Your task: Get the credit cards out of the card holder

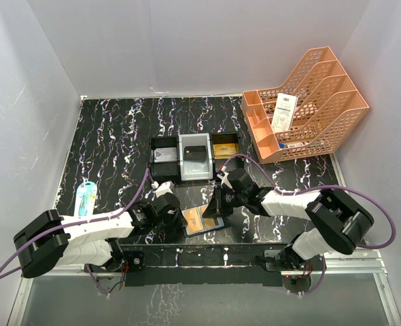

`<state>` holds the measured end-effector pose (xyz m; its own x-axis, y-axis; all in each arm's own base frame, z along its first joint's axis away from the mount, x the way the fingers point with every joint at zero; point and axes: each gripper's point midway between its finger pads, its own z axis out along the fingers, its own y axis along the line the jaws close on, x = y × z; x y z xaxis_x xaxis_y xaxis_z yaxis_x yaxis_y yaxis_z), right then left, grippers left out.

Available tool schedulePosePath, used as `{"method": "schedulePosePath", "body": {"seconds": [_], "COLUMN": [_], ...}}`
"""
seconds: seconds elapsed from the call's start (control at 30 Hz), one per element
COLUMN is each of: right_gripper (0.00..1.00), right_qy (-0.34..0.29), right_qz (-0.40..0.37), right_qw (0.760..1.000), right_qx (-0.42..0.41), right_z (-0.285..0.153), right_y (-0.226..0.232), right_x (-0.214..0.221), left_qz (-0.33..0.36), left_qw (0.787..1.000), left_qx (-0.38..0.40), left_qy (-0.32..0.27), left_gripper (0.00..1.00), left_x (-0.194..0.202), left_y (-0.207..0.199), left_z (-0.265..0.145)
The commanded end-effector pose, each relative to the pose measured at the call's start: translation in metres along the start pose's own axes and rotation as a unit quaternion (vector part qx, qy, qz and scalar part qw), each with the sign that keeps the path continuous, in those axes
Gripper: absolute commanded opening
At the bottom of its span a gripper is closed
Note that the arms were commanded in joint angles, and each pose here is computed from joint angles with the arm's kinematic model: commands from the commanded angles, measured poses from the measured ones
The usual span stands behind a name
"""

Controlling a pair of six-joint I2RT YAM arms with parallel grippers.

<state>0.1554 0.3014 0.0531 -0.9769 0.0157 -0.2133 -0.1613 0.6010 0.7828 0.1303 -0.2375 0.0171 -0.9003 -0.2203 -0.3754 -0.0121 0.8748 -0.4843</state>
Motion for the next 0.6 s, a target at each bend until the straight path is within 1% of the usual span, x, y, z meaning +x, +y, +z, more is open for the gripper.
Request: {"method": "schedulePosePath", "body": {"seconds": [0.0, 0.2, 0.37, 0.47, 0.5, 0.57], "right_gripper": [0.0, 0.0, 0.14, 0.26, 0.29, 0.3], "right_qy": [-0.007, -0.007, 0.0, 0.006, 0.011, 0.026], "right_qz": [-0.026, -0.014, -0.026, -0.03, -0.029, -0.022], "right_qw": [0.999, 1.0, 1.0, 0.999, 0.999, 0.999], "right_qx": [-0.031, -0.02, -0.011, -0.014, -0.018, -0.025], "right_z": [-0.007, -0.008, -0.003, 0.001, 0.003, 0.009], "right_y": [0.011, 0.006, 0.002, 0.004, 0.005, 0.004], "right_x": [-0.006, -0.009, -0.009, -0.008, -0.006, -0.002], "left_qz": [0.018, 0.017, 0.021, 0.022, 0.022, 0.023], "left_qw": [0.998, 0.998, 0.998, 0.998, 0.998, 0.998], "left_qx": [-0.058, -0.051, -0.047, -0.048, -0.049, -0.048], "left_qy": [0.033, 0.03, 0.031, 0.034, 0.033, 0.034], "left_gripper": [0.13, 0.13, 0.13, 0.13, 0.13, 0.12], "left_x": [0.018, 0.017, 0.017, 0.018, 0.018, 0.018], "left_y": [0.032, 0.03, 0.027, 0.028, 0.028, 0.027], "left_z": [0.003, 0.002, 0.003, 0.005, 0.005, 0.006]}}
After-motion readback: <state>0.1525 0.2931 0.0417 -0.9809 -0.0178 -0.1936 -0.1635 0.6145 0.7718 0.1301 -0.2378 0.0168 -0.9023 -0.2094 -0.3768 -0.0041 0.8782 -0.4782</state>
